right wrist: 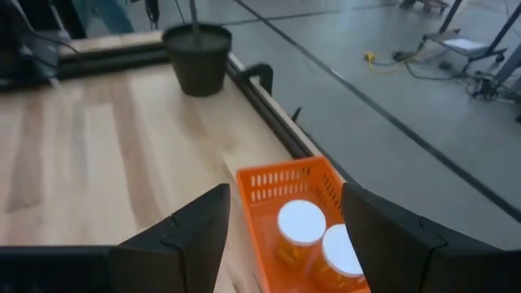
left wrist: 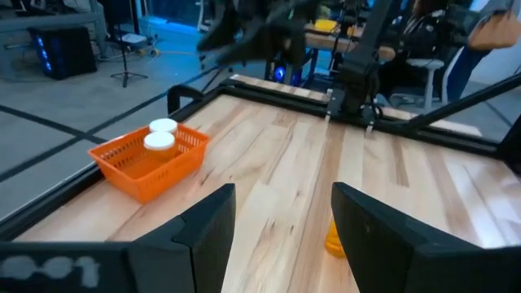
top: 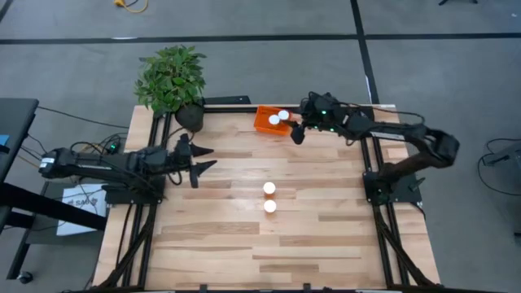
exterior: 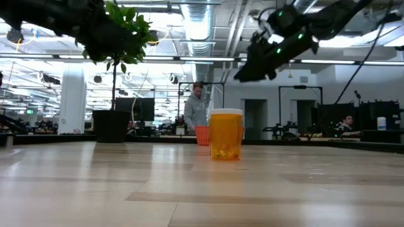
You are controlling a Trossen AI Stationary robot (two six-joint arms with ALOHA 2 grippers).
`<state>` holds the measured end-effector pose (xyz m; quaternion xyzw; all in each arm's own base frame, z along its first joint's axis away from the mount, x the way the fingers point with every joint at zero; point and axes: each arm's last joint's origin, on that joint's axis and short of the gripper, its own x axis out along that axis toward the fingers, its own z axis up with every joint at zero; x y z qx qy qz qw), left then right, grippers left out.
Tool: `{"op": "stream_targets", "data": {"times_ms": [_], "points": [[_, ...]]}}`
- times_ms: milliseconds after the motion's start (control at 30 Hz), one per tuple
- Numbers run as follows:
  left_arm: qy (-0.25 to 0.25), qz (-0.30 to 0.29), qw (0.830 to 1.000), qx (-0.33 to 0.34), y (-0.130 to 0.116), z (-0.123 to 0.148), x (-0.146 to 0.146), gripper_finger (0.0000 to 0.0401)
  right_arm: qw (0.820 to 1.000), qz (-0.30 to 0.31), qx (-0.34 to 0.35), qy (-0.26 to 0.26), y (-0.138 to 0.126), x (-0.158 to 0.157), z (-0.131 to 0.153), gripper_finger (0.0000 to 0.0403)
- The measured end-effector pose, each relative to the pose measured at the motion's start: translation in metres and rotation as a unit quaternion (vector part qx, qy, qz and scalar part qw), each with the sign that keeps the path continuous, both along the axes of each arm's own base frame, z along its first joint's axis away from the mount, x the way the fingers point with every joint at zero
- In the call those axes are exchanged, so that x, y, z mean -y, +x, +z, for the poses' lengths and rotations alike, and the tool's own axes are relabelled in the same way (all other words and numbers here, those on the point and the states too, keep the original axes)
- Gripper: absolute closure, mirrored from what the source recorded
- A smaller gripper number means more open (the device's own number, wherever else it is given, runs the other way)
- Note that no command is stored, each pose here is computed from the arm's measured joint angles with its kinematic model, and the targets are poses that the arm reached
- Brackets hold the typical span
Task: Pick and place pill bottles into a basket
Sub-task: Put the orange medicine bottle into the orange bin
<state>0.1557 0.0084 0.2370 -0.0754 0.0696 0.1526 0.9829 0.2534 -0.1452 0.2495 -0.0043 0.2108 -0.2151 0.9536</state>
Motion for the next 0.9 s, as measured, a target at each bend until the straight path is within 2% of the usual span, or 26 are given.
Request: {"op": "stream_targets", "data": {"times_ms": [167,367,633,900], "points": [[0.017,-0.003,1.0,-0.02,0.029,-0.014,0.0,0.0207,1.0,0.004,0.016,0.009,-0.019,-0.017,0.023,0.0172],[0.031,-0.006,0.999,-0.023,0.059,-0.034,0.0,0.0207,1.0,0.013,0.019,0.008,-0.041,-0.035,0.029,0.0172],[0.008,-0.051,0.998,-0.031,0.084,-0.064,-0.001,0.0207,0.999,0.034,0.005,0.016,-0.055,-0.053,0.022,0.0172],[-0.003,-0.068,0.996,-0.06,0.096,-0.091,0.0,0.0202,0.999,0.05,-0.001,0.02,-0.057,-0.062,0.018,0.0172]]}}
